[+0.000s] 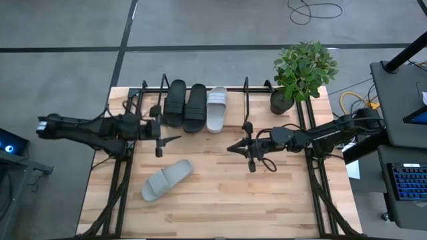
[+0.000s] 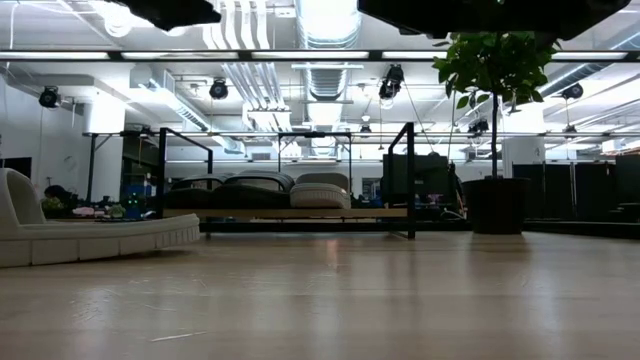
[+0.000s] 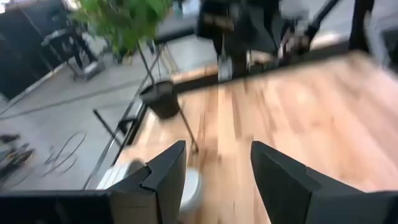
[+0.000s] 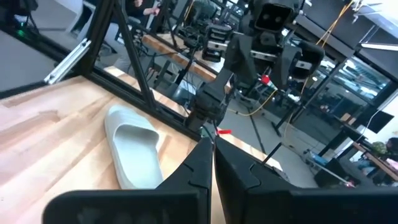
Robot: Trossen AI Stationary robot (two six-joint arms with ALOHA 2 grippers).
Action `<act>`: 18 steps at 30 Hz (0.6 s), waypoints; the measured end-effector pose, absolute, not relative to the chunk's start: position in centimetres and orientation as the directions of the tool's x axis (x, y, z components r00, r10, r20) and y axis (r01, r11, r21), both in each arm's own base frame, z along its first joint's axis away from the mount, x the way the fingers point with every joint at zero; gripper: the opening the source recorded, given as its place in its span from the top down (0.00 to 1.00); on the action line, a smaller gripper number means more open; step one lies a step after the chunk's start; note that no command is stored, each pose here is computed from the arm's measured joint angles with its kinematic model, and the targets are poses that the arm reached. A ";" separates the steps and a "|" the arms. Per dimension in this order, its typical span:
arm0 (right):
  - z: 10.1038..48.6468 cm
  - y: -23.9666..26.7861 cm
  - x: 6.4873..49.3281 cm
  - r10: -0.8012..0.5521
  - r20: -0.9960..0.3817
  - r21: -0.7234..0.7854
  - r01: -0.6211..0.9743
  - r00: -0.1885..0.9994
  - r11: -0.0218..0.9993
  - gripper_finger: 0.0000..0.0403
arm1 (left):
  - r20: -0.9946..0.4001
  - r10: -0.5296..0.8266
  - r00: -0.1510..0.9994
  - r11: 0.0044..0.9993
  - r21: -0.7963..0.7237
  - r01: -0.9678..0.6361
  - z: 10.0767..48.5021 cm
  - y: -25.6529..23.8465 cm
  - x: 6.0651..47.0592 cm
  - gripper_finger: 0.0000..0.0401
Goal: Pick and place slides into the shelf
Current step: Put the gray slipper on the shelf
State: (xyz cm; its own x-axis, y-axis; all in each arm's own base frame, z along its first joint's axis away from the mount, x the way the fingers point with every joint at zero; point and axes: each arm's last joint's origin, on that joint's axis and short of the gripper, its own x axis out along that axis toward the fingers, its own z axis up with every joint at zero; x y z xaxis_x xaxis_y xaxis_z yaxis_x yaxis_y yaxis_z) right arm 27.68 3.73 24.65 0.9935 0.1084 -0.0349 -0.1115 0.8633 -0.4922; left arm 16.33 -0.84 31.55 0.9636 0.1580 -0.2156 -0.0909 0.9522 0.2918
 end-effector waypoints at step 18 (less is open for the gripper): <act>24.9 3.6 27.2 0.076 -0.067 -0.526 -0.100 0.995 0.845 0.98 | -0.547 0.162 0.821 0.948 0.318 0.026 31.4 -7.1 19.6 0.58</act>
State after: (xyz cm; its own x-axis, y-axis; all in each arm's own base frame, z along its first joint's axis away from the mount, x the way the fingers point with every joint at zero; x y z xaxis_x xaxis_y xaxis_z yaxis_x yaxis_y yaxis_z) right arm 27.20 3.57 24.86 0.9948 0.0758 -0.0673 -0.0999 0.8449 -0.5255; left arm 19.56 -7.11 31.38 0.8211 0.1617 -0.5474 0.0256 0.9476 0.3184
